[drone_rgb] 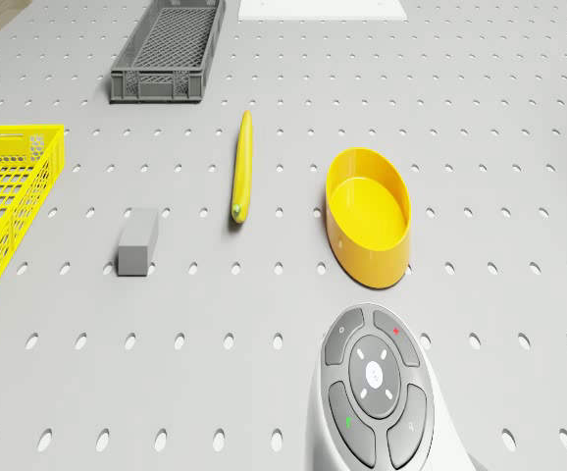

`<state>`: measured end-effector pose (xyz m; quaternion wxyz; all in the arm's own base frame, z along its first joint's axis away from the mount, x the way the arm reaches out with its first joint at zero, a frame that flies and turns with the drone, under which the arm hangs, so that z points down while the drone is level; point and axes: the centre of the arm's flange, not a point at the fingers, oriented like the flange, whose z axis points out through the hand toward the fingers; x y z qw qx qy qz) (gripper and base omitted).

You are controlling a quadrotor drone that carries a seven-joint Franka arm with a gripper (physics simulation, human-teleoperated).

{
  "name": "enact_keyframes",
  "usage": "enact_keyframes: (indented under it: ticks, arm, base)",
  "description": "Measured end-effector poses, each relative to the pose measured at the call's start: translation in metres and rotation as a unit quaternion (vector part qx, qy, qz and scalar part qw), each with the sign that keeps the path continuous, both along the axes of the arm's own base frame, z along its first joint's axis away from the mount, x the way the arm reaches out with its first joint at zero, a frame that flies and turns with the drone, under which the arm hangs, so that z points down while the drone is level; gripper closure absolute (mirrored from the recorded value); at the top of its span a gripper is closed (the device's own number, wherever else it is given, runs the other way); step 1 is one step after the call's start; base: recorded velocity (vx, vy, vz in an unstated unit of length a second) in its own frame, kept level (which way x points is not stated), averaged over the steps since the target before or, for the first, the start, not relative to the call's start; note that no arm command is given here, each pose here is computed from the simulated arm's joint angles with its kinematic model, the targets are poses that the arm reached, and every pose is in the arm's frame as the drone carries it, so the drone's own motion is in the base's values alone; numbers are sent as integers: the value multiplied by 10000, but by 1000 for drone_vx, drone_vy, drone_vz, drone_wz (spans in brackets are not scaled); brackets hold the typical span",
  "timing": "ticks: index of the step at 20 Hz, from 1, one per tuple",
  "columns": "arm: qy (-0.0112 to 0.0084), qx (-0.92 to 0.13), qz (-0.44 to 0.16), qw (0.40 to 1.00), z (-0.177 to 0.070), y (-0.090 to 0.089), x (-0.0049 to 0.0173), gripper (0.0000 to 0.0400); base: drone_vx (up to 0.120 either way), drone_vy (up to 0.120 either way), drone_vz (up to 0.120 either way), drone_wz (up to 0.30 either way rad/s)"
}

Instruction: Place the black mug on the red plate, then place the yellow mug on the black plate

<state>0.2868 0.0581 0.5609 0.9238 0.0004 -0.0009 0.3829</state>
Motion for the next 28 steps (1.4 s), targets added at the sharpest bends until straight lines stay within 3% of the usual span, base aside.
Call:
enact_keyframes:
  ticks: [4,28]
  arm:
    - [0,0,0,10000,-1,0,0,0]
    - [0,0,0,10000,-2,0,0,0]
  base:
    - [-10,120,0,0]
    - [-120,120,0,0]
